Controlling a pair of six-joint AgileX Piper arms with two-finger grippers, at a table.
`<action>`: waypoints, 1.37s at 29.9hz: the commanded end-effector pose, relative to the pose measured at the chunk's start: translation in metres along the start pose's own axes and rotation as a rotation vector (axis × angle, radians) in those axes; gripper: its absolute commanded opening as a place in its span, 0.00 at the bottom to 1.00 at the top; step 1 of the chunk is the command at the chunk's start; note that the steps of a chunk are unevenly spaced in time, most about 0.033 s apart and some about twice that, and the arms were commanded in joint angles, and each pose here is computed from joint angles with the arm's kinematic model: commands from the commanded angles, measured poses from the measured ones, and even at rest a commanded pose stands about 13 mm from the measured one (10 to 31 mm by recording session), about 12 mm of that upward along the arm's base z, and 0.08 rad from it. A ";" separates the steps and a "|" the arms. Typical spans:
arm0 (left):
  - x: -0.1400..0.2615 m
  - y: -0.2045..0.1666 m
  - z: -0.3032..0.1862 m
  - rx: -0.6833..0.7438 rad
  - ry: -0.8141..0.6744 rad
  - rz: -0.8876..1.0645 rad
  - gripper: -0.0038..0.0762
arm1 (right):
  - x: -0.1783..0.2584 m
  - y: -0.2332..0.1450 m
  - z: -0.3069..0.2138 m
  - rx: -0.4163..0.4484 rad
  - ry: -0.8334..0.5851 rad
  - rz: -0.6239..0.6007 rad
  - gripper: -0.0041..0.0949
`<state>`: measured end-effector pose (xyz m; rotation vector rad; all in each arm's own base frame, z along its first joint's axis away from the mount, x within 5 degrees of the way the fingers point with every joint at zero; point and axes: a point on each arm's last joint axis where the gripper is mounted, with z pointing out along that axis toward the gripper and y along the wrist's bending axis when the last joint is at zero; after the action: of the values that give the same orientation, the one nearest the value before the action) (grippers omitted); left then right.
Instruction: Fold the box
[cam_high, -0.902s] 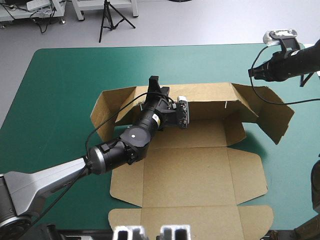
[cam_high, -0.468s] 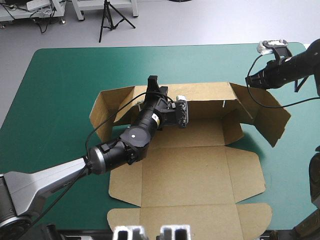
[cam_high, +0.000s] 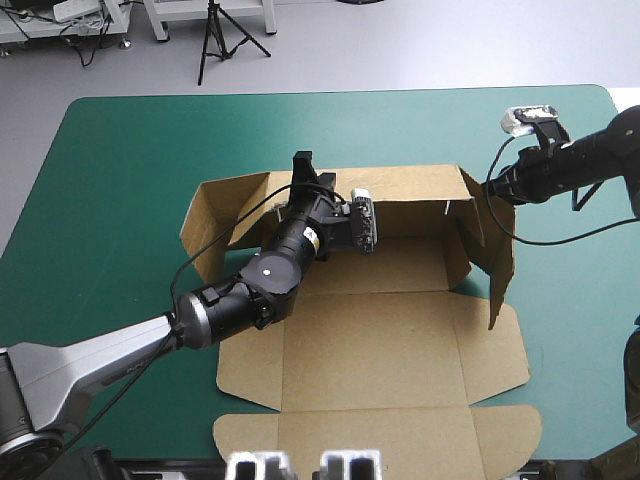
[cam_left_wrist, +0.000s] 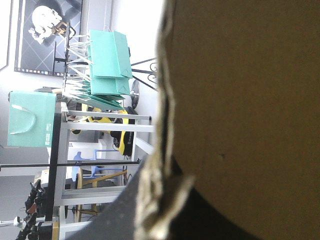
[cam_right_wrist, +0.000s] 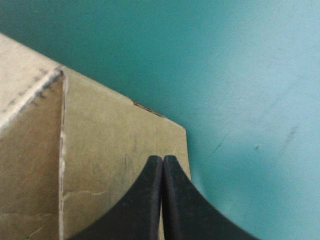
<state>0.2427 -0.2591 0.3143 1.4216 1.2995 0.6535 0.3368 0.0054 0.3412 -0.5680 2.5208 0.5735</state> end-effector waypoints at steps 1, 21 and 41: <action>-0.004 0.021 -0.010 -0.070 -0.025 -0.023 0.04 | 0.004 0.017 -0.014 -0.038 -0.091 -0.041 0.02; -0.005 0.012 -0.002 -0.051 -0.009 -0.010 0.04 | 0.093 -0.012 0.020 -0.135 -0.355 -0.099 0.03; -0.003 0.013 -0.002 -0.062 0.013 -0.010 0.04 | 0.112 -0.009 0.021 -0.063 -0.236 -0.098 0.04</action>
<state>0.2470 -0.2640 0.3018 1.4480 1.3123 0.6700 0.2618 -0.0227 0.2443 -0.5454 2.3085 0.6821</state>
